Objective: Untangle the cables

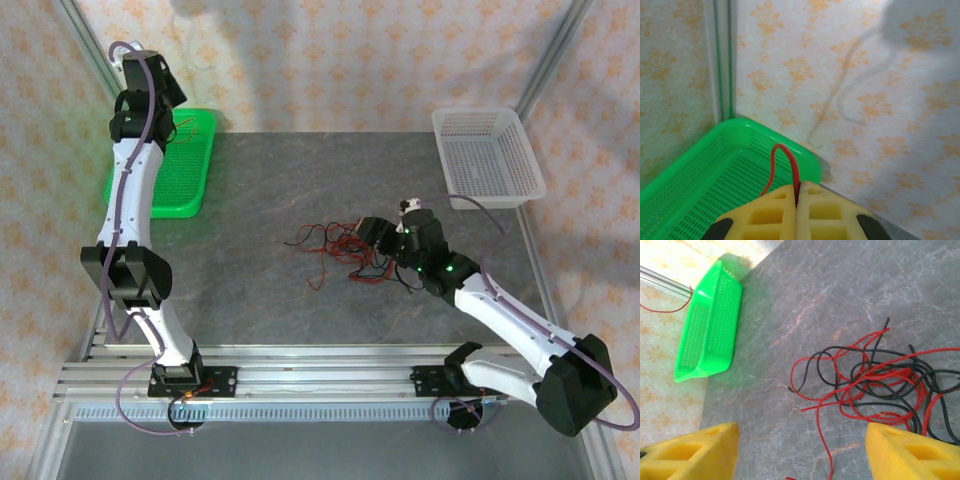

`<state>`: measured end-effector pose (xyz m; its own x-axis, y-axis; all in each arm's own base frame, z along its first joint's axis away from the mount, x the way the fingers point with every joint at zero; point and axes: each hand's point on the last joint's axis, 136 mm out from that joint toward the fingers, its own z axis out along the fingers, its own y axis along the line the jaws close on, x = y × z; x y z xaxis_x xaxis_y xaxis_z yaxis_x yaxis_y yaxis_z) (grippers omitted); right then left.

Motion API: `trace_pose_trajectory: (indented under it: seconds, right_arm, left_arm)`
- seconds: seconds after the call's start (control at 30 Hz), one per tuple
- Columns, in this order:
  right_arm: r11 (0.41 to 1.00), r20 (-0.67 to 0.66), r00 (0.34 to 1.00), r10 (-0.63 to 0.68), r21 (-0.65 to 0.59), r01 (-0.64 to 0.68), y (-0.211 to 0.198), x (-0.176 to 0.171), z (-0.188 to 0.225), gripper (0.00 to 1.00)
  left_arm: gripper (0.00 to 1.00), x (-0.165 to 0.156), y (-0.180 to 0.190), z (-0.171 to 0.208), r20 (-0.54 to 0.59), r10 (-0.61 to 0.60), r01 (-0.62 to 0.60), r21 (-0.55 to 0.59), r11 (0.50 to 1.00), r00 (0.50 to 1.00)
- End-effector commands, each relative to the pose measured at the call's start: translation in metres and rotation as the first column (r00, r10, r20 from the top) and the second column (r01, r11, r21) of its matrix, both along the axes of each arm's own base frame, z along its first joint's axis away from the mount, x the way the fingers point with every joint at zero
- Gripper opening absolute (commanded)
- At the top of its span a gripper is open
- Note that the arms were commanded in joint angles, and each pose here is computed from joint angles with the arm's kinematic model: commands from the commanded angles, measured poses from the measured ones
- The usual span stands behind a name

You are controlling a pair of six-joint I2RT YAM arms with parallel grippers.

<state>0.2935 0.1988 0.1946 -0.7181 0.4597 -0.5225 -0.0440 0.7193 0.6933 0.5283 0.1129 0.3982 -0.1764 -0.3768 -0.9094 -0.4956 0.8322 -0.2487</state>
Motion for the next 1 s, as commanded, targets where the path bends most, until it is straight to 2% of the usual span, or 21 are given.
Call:
trace_pose_trajectory:
  seconds: [0.0,0.13,0.2,0.3,0.43,0.5,0.57,0.63,0.73,0.9,0.97]
  right_arm:
    - [1.0,-0.03,1.0,0.009,-0.014,-0.009,0.0,-0.005,-0.014,0.67]
    - [1.0,-0.039,0.999,0.024,0.0,-0.024,0.007,-0.003,-0.017,0.67]
    - [0.999,-0.041,0.999,0.032,-0.002,-0.032,0.011,-0.002,-0.019,0.67]
    - [0.999,-0.046,0.998,0.048,-0.009,-0.048,0.017,-0.002,-0.021,0.67]
    - [0.998,-0.049,0.997,0.066,-0.019,-0.067,0.023,-0.003,-0.023,0.69]
    - [0.997,-0.05,0.996,0.072,-0.024,-0.074,0.025,-0.004,-0.024,0.69]
    - [0.997,-0.051,0.996,0.073,-0.031,-0.075,0.026,-0.004,-0.025,0.69]
    - [0.997,-0.053,0.996,0.074,-0.035,-0.076,0.026,-0.005,-0.026,0.7]
    - [0.996,-0.052,0.996,0.077,-0.038,-0.079,0.027,-0.006,-0.027,0.7]
    - [0.996,-0.059,0.995,0.078,-0.042,-0.08,0.029,-0.007,-0.031,0.7]
    - [0.996,-0.064,0.995,0.076,-0.048,-0.079,0.029,-0.006,-0.033,0.7]
  left_arm:
    - [0.0,0.01,0.026,-0.017,-0.002,0.057,-0.057,0.002,0.998,0.998]
    - [0.0,0.014,0.048,-0.061,-0.053,0.082,-0.085,-0.05,0.995,0.995]
    - [0.0,0.02,0.055,-0.104,-0.122,0.093,-0.101,-0.062,0.993,0.988]
    - [0.0,0.013,0.062,-0.148,-0.201,0.136,-0.153,-0.07,0.986,0.97]
    - [0.0,0.0,0.064,-0.189,-0.256,0.171,-0.2,-0.094,0.975,0.952]
    - [0.11,-0.006,0.061,-0.202,-0.268,0.171,-0.208,-0.113,0.972,0.948]
    - [0.28,-0.01,0.059,-0.211,-0.279,0.166,-0.209,-0.131,0.969,0.946]
    - [0.39,-0.013,0.056,-0.216,-0.289,0.16,-0.207,-0.139,0.969,0.944]
    - [0.5,-0.015,0.051,-0.224,-0.311,0.149,-0.2,-0.137,0.97,0.939]
    - [0.71,-0.023,0.036,-0.207,-0.301,0.134,-0.178,-0.123,0.976,0.944]
    - [0.75,-0.025,0.027,-0.203,-0.303,0.125,-0.167,-0.116,0.979,0.945]
